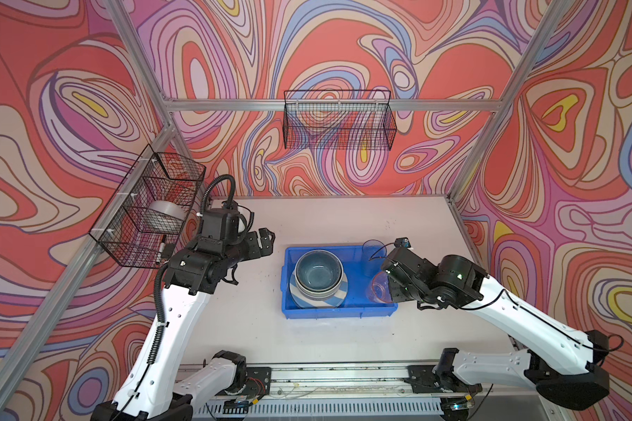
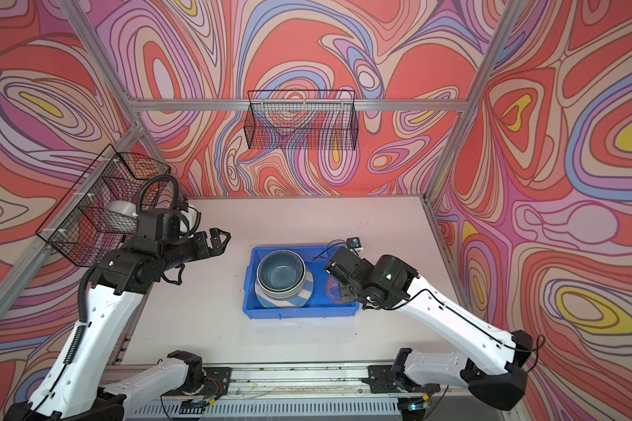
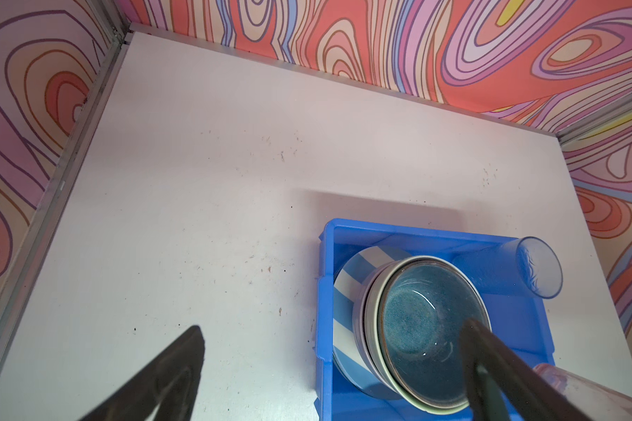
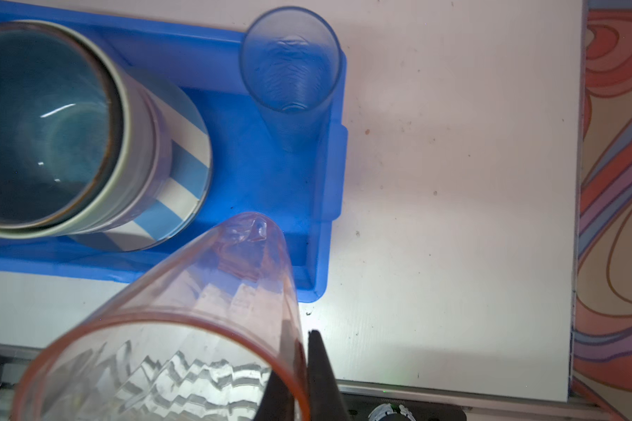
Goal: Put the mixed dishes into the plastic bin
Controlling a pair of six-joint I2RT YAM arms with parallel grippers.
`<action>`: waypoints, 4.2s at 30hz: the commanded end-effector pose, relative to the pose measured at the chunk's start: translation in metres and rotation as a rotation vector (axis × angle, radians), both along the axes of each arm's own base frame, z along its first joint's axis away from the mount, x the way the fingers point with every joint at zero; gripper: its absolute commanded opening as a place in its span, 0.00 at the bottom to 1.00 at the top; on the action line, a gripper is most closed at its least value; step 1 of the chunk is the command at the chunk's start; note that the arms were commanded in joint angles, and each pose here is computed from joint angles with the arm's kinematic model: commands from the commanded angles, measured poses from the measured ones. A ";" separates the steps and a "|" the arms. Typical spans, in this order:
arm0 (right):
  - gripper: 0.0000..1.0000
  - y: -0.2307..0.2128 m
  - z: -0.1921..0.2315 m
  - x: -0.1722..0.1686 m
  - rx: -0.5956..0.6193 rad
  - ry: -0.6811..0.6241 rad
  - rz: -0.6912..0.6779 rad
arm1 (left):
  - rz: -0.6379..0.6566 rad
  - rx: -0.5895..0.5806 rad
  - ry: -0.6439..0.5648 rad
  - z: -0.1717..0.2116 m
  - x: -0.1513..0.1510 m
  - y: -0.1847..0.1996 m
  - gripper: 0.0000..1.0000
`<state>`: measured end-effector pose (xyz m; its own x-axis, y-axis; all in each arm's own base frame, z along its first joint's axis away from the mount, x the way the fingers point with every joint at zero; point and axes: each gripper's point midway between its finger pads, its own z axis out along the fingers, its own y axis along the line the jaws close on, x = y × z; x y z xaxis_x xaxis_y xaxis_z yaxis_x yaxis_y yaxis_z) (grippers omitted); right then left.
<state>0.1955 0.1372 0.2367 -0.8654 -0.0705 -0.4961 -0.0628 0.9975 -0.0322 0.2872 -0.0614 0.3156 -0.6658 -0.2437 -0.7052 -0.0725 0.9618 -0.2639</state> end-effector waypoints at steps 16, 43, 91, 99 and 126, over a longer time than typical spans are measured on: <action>0.00 -0.009 -0.065 0.023 -0.037 0.165 0.013 | 0.170 0.202 -0.091 -0.064 0.038 0.045 1.00; 0.02 -0.003 -0.110 0.031 -0.045 0.313 0.061 | 0.263 0.284 -0.134 -0.121 0.064 0.070 1.00; 0.98 -0.191 -0.123 0.211 -0.037 -0.724 -0.415 | 0.127 0.463 -0.372 -0.210 0.104 0.071 1.00; 0.99 -0.175 -0.132 0.222 0.003 -0.810 -0.301 | 0.124 0.365 -0.337 -0.221 0.108 0.081 1.00; 0.98 -0.172 -0.140 0.226 0.004 -0.802 -0.282 | 0.091 0.326 -0.361 -0.226 0.105 0.078 1.00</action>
